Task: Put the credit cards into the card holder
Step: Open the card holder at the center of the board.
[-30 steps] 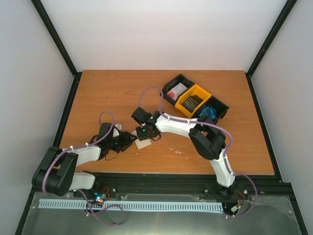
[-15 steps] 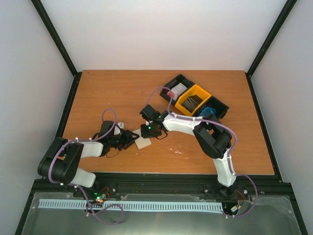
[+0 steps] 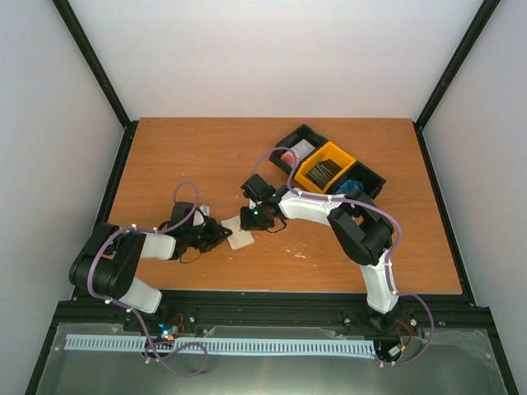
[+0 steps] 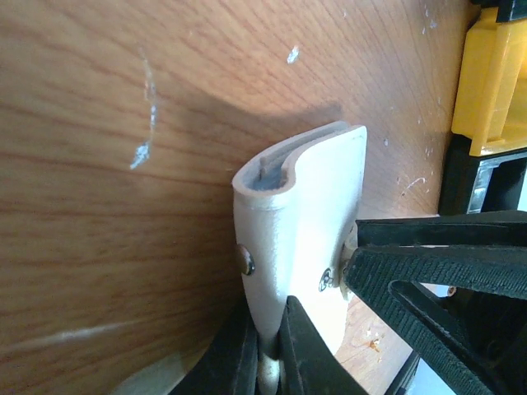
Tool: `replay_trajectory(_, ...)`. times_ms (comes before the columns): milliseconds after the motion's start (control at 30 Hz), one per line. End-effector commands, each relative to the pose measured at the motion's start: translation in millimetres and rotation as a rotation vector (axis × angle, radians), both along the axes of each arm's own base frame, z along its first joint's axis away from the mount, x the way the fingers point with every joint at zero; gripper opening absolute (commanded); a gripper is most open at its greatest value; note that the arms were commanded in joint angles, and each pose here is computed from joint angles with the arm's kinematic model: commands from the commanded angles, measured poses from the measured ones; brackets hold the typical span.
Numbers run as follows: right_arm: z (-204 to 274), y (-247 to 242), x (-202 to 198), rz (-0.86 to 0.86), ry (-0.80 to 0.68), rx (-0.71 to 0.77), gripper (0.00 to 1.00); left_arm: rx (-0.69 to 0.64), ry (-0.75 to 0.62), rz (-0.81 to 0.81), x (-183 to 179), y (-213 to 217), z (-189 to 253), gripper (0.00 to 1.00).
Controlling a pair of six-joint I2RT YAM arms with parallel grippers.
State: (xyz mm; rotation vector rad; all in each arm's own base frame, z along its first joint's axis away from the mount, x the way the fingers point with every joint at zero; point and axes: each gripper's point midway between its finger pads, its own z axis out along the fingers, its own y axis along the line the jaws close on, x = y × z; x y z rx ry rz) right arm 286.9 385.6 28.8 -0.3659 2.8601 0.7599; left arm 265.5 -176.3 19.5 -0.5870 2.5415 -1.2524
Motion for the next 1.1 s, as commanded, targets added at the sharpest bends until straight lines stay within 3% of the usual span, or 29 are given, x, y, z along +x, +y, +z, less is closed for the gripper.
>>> replay_trajectory(0,-6.8,-37.3,12.6,-0.1,-0.062,-0.191,0.25,0.07,0.01,0.014,4.1,7.6,-7.9,0.01)
replay_trajectory(167,0.6,-101.1,29.2,-0.291,-0.159,-0.497,0.32,0.087,0.011,0.006,5.2,8.4,-8.8,0.01)
replay_trajectory(300,19.8,-117.7,35.7,-0.331,-0.23,-0.554,0.37,0.104,-0.008,-0.001,11.1,8.6,-4.5,0.01)
replay_trajectory(367,24.9,-107.5,36.2,-0.29,-0.229,-0.509,0.4,0.111,-0.017,-0.003,13.8,8.6,-2.6,0.01)
replay_trajectory(500,38.2,-52.4,27.5,-0.098,-0.199,-0.242,0.48,0.119,-0.021,-0.01,15.7,8.5,-1.7,0.01)
replay_trajectory(567,42.8,-41.5,24.7,-0.076,-0.185,-0.18,0.54,0.123,-0.022,-0.014,16.0,8.5,-1.9,0.01)
replay_trajectory(900,40.5,-15.8,16.9,0.006,-0.137,-0.071,0.6,0.13,-0.012,-0.02,14.9,8.8,-5.6,0.01)
replay_trajectory(1067,20.1,-19.1,13.9,0.023,-0.103,-0.117,0.54,0.127,-0.013,-0.023,15.8,7.9,-5.0,0.01)
